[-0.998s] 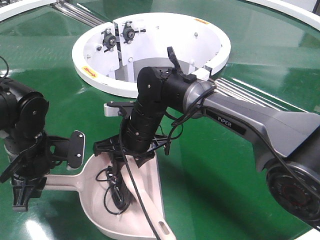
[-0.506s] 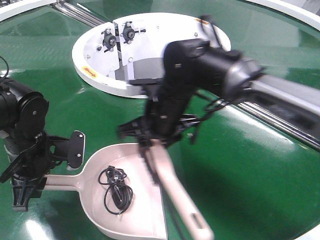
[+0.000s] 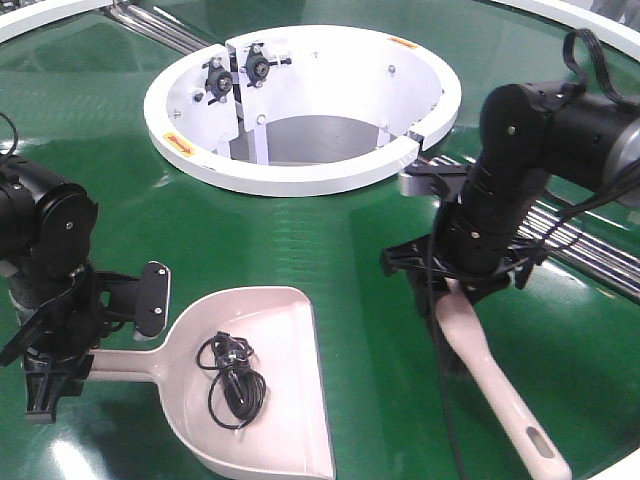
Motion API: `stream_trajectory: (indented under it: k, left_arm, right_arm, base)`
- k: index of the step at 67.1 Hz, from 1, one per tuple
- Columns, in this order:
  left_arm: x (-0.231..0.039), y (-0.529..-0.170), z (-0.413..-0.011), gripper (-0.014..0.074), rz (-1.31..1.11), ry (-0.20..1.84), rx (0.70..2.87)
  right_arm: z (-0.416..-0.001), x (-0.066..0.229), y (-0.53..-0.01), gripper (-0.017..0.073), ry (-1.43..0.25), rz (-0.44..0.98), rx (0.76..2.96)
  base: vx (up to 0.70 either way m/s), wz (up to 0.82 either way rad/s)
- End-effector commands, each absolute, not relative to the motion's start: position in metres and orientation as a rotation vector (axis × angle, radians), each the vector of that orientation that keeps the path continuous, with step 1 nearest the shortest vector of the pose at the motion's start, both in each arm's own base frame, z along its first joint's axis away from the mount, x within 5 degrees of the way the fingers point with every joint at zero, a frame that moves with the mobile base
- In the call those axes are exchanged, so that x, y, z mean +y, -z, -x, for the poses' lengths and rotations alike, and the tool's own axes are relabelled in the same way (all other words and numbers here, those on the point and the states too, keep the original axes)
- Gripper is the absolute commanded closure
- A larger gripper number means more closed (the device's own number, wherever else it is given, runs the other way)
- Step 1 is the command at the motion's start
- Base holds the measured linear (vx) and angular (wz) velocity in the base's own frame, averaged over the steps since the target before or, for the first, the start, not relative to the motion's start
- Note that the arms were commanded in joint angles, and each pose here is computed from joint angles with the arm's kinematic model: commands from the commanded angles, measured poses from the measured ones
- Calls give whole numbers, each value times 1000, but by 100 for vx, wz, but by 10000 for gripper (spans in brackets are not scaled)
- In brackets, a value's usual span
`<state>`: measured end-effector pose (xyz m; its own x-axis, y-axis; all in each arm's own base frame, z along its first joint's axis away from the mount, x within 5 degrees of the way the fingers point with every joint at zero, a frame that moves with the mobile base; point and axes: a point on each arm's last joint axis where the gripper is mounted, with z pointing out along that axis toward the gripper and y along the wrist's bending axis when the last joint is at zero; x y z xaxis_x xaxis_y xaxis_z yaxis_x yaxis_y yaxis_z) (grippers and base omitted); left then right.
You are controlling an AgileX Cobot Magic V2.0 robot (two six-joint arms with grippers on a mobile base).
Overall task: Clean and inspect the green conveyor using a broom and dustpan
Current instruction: 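Carry the brush with the right gripper back to its starting spot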
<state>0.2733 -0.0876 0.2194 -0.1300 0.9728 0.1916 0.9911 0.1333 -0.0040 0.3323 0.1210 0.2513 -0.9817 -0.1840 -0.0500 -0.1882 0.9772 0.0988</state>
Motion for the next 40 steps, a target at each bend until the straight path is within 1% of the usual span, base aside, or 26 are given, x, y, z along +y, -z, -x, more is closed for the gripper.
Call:
stream_trajectory:
  k: [1, 8, 17, 40]
  left_arm:
    - [-93, -236, -272, 617, 2012, 189, -2295]
    - [-93, -236, -272, 617, 2012, 189, -2295]
    - [-93, -236, -272, 617, 2012, 189, -2294]
    - [-93, -236, -272, 617, 2012, 189, -2294]
  right_arm:
    - [-326, 105, -264, 565, -156, 309, 3093]
    - [-330, 97, -253, 565, -144, 321, 3117]
    - [-336, 97, -240, 565, -116, 365, 3122]
    - [-351, 102, -207, 565, -113, 356, 3146]
  base:
    - [0, 0]
    - [0, 0]
    - [0, 0]
    - [0, 0]
